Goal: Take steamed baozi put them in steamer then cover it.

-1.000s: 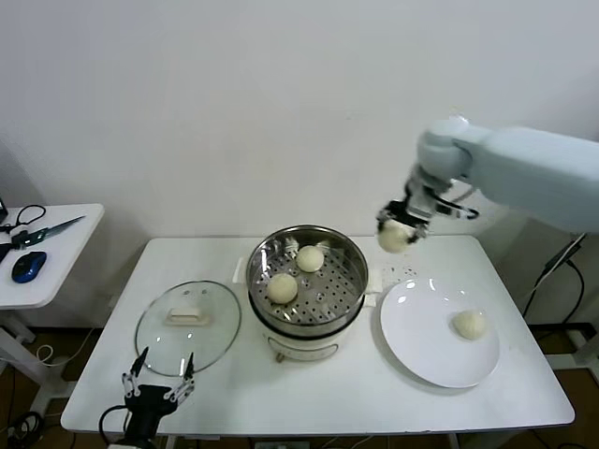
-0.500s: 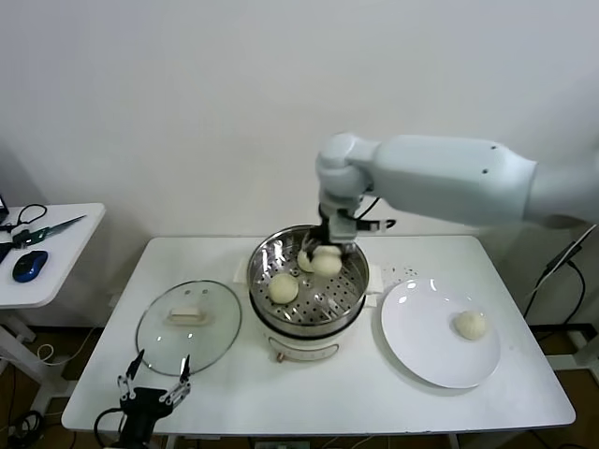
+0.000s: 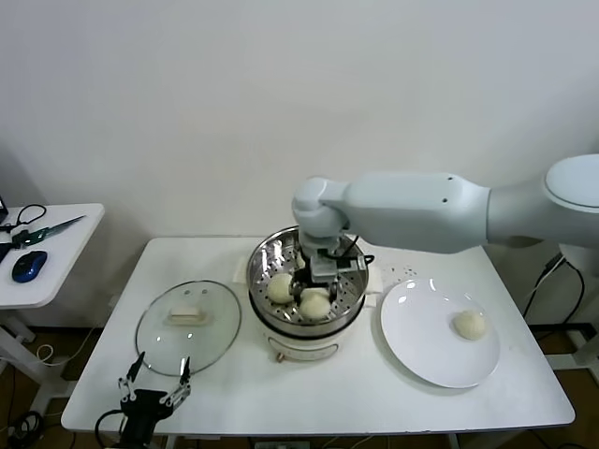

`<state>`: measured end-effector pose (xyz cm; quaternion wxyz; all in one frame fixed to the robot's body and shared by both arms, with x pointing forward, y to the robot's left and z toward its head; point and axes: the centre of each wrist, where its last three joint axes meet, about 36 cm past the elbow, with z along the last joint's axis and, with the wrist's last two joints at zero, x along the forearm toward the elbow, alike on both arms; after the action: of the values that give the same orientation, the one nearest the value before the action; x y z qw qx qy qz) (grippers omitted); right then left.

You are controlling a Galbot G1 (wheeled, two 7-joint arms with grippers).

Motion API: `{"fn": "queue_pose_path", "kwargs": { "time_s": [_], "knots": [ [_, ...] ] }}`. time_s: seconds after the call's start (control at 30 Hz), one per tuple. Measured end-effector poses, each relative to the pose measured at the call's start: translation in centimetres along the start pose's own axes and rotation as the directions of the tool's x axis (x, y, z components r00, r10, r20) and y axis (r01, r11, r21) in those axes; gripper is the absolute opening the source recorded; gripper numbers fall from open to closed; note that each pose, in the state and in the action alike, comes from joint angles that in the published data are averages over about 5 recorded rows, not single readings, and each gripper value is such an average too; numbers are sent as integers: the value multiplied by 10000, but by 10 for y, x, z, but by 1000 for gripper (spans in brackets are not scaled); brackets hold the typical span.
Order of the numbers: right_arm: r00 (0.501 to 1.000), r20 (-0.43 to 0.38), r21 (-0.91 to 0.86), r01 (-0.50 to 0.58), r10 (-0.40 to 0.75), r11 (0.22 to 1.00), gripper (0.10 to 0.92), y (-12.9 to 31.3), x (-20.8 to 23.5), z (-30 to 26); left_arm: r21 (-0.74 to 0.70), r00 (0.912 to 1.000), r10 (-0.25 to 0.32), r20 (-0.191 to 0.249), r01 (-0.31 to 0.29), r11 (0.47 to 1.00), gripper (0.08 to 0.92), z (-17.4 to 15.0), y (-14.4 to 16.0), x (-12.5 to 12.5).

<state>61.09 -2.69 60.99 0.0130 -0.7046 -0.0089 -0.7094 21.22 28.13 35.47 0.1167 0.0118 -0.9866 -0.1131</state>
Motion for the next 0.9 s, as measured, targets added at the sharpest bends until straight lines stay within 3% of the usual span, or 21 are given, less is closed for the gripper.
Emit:
{"fn": "queue_pose_path", "kwargs": {
  "time_s": [0.3, 0.67, 0.9],
  "knots": [
    [10000, 77, 40, 49, -49, 10000, 818, 1, -9, 1, 21, 10000, 29, -10, -29, 10000, 823, 1, -2, -3],
    [9987, -451, -279, -261, 248, 9993, 823, 24, 25, 16, -43, 10000, 43, 2, -43, 10000, 823, -1, -1, -4],
    [9885, -1126, -2412, -1257, 1009, 9623, 823, 79, 65, 40, -112, 9999, 109, 104, -108, 9999, 823, -7, -3, -6]
  ]
}}
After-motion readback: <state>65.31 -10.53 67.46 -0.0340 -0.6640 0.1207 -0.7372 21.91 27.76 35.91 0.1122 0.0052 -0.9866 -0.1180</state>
